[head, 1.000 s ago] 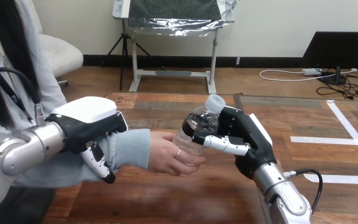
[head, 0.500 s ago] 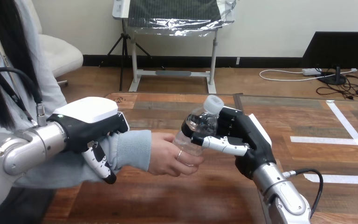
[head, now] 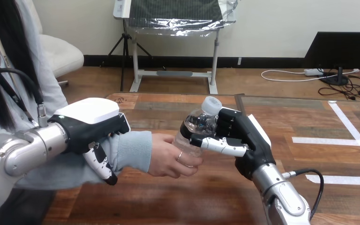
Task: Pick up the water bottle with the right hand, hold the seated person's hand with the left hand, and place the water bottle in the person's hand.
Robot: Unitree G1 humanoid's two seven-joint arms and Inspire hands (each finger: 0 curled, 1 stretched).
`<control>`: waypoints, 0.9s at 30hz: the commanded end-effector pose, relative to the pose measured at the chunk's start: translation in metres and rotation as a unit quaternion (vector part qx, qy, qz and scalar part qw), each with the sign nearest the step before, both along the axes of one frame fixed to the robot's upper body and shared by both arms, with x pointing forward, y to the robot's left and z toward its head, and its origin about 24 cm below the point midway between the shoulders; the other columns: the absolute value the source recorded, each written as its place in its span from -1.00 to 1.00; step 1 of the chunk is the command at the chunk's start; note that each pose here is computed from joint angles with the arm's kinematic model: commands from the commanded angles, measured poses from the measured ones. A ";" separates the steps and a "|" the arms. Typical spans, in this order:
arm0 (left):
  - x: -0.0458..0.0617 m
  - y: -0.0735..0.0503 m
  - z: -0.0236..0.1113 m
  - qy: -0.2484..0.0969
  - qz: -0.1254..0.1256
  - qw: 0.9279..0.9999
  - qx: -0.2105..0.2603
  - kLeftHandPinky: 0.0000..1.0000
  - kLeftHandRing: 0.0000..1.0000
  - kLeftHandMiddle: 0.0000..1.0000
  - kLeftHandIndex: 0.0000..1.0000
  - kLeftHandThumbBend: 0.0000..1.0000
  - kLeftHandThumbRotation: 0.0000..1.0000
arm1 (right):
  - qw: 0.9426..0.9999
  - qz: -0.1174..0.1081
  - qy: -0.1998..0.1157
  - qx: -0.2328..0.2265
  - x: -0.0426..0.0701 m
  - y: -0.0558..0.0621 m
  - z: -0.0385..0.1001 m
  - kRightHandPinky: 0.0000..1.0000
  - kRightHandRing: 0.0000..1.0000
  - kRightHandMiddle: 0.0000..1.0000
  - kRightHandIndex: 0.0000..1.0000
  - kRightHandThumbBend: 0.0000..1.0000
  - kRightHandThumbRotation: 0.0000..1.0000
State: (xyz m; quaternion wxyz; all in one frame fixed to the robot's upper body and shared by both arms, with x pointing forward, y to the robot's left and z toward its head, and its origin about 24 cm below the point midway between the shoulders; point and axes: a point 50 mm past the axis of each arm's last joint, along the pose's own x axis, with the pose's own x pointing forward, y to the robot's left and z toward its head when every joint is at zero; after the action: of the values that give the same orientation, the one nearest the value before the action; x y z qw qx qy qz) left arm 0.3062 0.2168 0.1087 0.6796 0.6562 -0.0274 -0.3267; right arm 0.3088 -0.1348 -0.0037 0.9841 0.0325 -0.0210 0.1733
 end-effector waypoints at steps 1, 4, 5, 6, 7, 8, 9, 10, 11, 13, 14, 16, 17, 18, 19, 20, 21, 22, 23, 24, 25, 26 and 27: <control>0.016 -0.021 0.046 -0.093 -0.031 0.995 -0.026 -0.63 -0.51 -0.37 -0.38 0.67 -1.00 | 0.996 0.017 -0.084 0.014 0.021 0.021 0.039 -0.34 -0.24 -0.09 -0.08 0.58 -1.00; 0.016 -0.020 0.046 -0.091 -0.029 0.995 -0.026 -0.62 -0.50 -0.36 -0.37 0.65 -1.00 | 0.996 0.015 -0.083 0.013 0.021 0.020 0.039 -0.34 -0.23 -0.09 -0.08 0.58 -1.00; 0.016 -0.020 0.045 -0.091 -0.029 0.995 -0.026 -0.62 -0.50 -0.35 -0.37 0.64 -1.00 | 0.996 0.015 -0.084 0.013 0.021 0.020 0.039 -0.34 -0.23 -0.09 -0.08 0.58 -1.00; 0.016 -0.020 0.045 -0.091 -0.029 0.995 -0.027 -0.62 -0.50 -0.35 -0.37 0.64 -1.00 | 0.996 0.015 -0.084 0.013 0.021 0.020 0.039 -0.34 -0.23 -0.09 -0.08 0.58 -1.00; 0.015 -0.020 0.045 -0.092 -0.029 0.995 -0.029 -0.62 -0.49 -0.35 -0.37 0.64 -1.00 | 0.996 0.015 -0.083 0.015 0.021 0.020 0.039 -0.34 -0.23 -0.09 -0.08 0.58 -1.00; 0.015 -0.019 0.045 -0.093 -0.029 0.995 -0.031 -0.62 -0.49 -0.35 -0.37 0.64 -1.00 | 0.996 0.015 -0.083 0.016 0.022 0.019 0.039 -0.34 -0.23 -0.09 -0.08 0.58 -1.00; 0.015 -0.019 0.045 -0.094 -0.029 0.995 -0.032 -0.62 -0.49 -0.35 -0.37 0.64 -1.00 | 0.996 0.014 -0.083 0.017 0.022 0.019 0.039 -0.34 -0.23 -0.08 -0.08 0.57 -1.00; 0.015 -0.019 0.045 -0.094 -0.029 0.995 -0.032 -0.62 -0.49 -0.35 -0.37 0.64 -1.00 | 0.996 0.014 -0.081 0.020 0.022 0.019 0.039 -0.34 -0.23 -0.08 -0.08 0.57 -1.00; 0.015 -0.019 0.045 -0.095 -0.028 0.995 -0.031 -0.62 -0.49 -0.35 -0.37 0.64 -1.00 | 0.996 0.014 -0.080 0.021 0.022 0.019 0.039 -0.34 -0.23 -0.08 -0.08 0.57 -1.00; 0.015 -0.019 0.044 -0.095 -0.028 0.995 -0.032 -0.62 -0.49 -0.35 -0.37 0.64 -1.00 | 0.996 0.014 -0.079 0.026 0.022 0.019 0.039 -0.34 -0.22 -0.08 -0.08 0.57 -1.00; 0.015 -0.018 0.044 -0.095 -0.028 0.995 -0.033 -0.62 -0.49 -0.35 -0.37 0.64 -1.00 | 0.996 0.014 -0.078 0.028 0.022 0.019 0.039 -0.34 -0.22 -0.08 -0.08 0.56 -1.00; 0.015 -0.018 0.044 -0.094 -0.027 0.995 -0.034 -0.62 -0.49 -0.35 -0.38 0.64 -1.00 | 0.996 0.015 -0.077 0.032 0.023 0.018 0.039 -0.34 -0.22 -0.08 -0.08 0.56 -1.00; 0.015 -0.017 0.044 -0.094 -0.027 0.995 -0.033 -0.61 -0.49 -0.34 -0.37 0.64 -1.00 | 0.996 0.015 -0.077 0.033 0.023 0.018 0.039 -0.34 -0.22 -0.08 -0.08 0.56 -1.00; 0.015 -0.017 0.044 -0.094 -0.027 0.995 -0.033 -0.61 -0.48 -0.33 -0.36 0.65 -1.00 | 0.996 0.015 -0.077 0.034 0.023 0.018 0.039 -0.33 -0.22 -0.08 -0.08 0.56 -1.00; 0.015 -0.017 0.044 -0.093 -0.026 0.995 -0.032 -0.60 -0.48 -0.33 -0.35 0.65 -1.00 | 0.996 0.015 -0.077 0.033 0.023 0.018 0.039 -0.33 -0.22 -0.08 -0.08 0.56 -1.00; 0.015 -0.017 0.044 -0.093 -0.026 0.995 -0.031 -0.59 -0.47 -0.32 -0.34 0.66 -1.00 | 0.996 0.015 -0.077 0.033 0.023 0.017 0.039 -0.33 -0.21 -0.07 -0.07 0.56 -1.00; 0.015 -0.017 0.044 -0.093 -0.026 0.995 -0.030 -0.58 -0.45 -0.30 -0.32 0.67 -1.00 | 0.996 0.015 -0.077 0.032 0.023 0.017 0.039 -0.32 -0.21 -0.07 -0.07 0.56 -1.00; 0.014 -0.017 0.044 -0.094 -0.027 0.995 -0.030 -0.58 -0.45 -0.30 -0.32 0.67 -1.00 | 0.996 0.015 -0.078 0.027 0.023 0.017 0.040 -0.32 -0.21 -0.07 -0.07 0.56 -1.00; 0.014 -0.016 0.044 -0.095 -0.027 0.995 -0.030 -0.56 -0.43 -0.29 -0.30 0.69 -0.99 | 0.997 0.014 -0.079 0.024 0.023 0.017 0.040 -0.31 -0.20 -0.06 -0.06 0.57 -1.00; 0.014 -0.016 0.044 -0.095 -0.027 0.995 -0.030 -0.55 -0.42 -0.27 -0.28 0.70 -0.98 | 0.997 0.014 -0.079 0.021 0.023 0.016 0.040 -0.30 -0.19 -0.05 -0.05 0.58 -1.00; 0.013 -0.016 0.044 -0.096 -0.027 0.995 -0.030 -0.54 -0.41 -0.27 -0.27 0.71 -0.97 | 0.997 0.013 -0.079 0.018 0.024 0.016 0.040 -0.29 -0.18 -0.04 -0.05 0.58 -1.00; 0.012 -0.016 0.045 -0.096 -0.027 0.995 -0.031 -0.51 -0.38 -0.24 -0.24 0.73 -0.94 | 0.997 0.013 -0.080 0.017 0.024 0.016 0.040 -0.26 -0.16 -0.02 -0.03 0.59 -1.00; 0.012 -0.015 0.045 -0.096 -0.026 0.995 -0.031 -0.48 -0.36 -0.22 -0.21 0.74 -0.92 | 0.997 0.012 -0.080 0.016 0.024 0.016 0.040 -0.23 -0.13 -0.01 -0.01 0.60 -1.00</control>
State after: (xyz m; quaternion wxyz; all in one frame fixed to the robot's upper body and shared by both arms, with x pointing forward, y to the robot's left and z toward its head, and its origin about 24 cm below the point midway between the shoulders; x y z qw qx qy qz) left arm 0.3067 0.2163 0.1088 0.6833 0.6546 -0.0304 -0.3218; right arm 0.3090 -0.1351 -0.0035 0.9849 0.0412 -0.0229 0.1667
